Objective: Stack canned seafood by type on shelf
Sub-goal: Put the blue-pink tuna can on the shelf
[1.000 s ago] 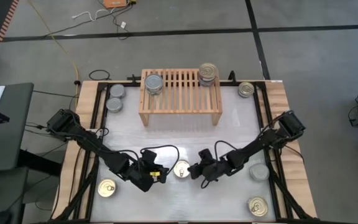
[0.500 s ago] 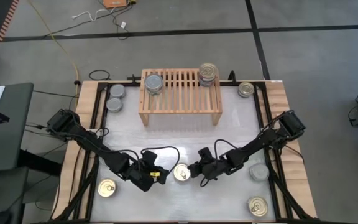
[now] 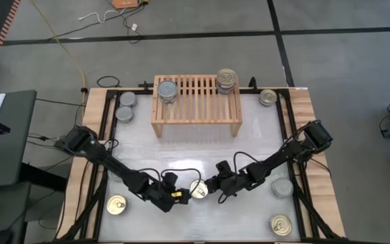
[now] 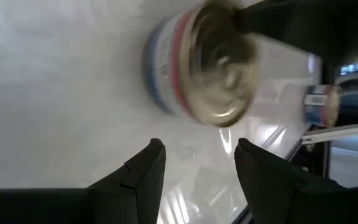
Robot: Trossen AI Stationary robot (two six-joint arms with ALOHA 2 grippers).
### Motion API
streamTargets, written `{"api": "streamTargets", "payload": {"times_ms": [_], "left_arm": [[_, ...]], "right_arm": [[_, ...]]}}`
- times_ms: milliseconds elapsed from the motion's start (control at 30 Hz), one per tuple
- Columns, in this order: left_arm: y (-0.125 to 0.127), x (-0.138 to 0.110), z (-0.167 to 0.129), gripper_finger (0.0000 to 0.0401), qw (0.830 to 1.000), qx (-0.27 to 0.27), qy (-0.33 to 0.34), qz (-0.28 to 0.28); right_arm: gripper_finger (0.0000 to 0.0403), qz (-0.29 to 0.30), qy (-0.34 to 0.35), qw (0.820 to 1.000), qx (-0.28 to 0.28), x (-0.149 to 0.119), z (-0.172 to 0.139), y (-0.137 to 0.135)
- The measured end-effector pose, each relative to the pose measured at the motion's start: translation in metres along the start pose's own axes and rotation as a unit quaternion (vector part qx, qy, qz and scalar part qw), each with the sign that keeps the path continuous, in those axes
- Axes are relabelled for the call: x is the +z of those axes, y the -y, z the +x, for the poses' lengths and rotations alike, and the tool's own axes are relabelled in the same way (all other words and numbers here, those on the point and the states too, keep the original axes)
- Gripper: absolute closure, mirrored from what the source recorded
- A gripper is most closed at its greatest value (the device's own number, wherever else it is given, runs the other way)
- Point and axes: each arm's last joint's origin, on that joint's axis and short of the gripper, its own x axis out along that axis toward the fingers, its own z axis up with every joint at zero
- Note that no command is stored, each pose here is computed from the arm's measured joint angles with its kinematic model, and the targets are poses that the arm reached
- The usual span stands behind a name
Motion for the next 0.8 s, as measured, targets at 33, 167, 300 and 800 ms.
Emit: {"api": "streamTargets", "payload": {"times_ms": [33,167,300,800], "left_arm": [[-0.002,-0.001,0.003,0.0216,1.0,0.0,0.0,-0.009],[-0.004,-0.006,0.009,0.0216,0.999,-0.012,-0.001,-0.032],[-0.005,-0.008,0.017,0.0216,0.998,-0.03,0.009,-0.046],[-0.014,-0.013,0.039,0.0216,0.994,-0.058,0.018,-0.09]], "right_arm": [[0.0352,-0.001,-0.001,1.0,0.0,-0.001,0.0,0.0],[0.0352,0.001,-0.001,1.0,0.0,-0.002,-0.001,0.0],[0.0352,-0.002,-0.002,1.0,-0.001,-0.004,-0.002,0.0],[0.0357,0.011,-0.001,1.0,-0.016,-0.009,-0.005,0.003]]}}
